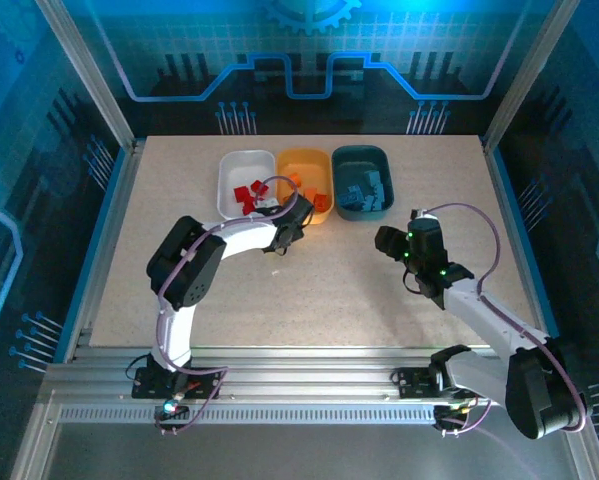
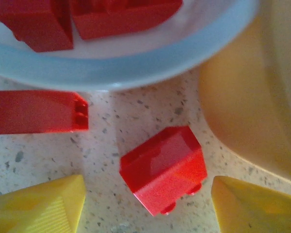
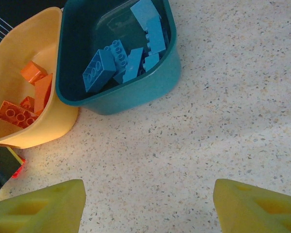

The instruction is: Sort the legos into containers by color

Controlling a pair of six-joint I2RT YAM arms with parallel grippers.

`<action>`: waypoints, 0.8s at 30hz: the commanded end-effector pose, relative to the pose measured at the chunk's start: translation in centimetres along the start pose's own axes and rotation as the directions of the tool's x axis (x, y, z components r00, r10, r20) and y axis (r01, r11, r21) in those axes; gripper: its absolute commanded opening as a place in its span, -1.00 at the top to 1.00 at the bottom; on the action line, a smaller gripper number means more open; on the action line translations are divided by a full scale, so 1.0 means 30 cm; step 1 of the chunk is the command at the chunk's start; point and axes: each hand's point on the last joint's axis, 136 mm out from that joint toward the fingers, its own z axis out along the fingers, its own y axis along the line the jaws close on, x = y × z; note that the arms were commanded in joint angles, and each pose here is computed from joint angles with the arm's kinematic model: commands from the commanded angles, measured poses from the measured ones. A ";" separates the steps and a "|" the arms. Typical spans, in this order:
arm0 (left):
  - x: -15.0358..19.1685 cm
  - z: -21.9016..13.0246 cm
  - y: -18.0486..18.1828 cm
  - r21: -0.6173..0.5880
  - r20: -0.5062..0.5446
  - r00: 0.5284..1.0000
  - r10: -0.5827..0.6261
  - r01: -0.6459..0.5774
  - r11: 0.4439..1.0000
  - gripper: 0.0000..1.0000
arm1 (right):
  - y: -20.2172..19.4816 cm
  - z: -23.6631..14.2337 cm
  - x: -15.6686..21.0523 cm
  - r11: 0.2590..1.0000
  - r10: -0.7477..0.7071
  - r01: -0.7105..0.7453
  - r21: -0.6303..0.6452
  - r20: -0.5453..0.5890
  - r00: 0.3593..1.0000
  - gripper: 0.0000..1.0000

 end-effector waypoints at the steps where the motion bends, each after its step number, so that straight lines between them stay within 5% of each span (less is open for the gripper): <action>1: -0.067 -0.006 0.010 -0.026 0.075 0.996 -0.048 0.050 0.998 -0.37 | 0.027 0.006 -0.009 1.000 -0.018 0.018 -0.025 0.015 1.000 -0.42; 8: -0.065 0.029 -0.013 -0.015 0.061 0.998 -0.016 0.017 1.000 -0.15 | 0.036 0.017 -0.001 0.999 -0.019 0.019 -0.035 -0.002 1.000 -0.42; 16: -0.034 0.032 0.019 -0.019 0.039 0.999 0.006 -0.006 1.000 0.32 | 0.040 0.021 0.002 0.999 -0.025 0.024 -0.037 -0.004 1.000 -0.42; 24: -0.004 -0.026 0.059 -0.003 0.038 0.999 0.036 -0.036 0.999 0.35 | 0.049 0.023 0.005 0.999 -0.036 0.036 -0.037 -0.004 0.999 -0.42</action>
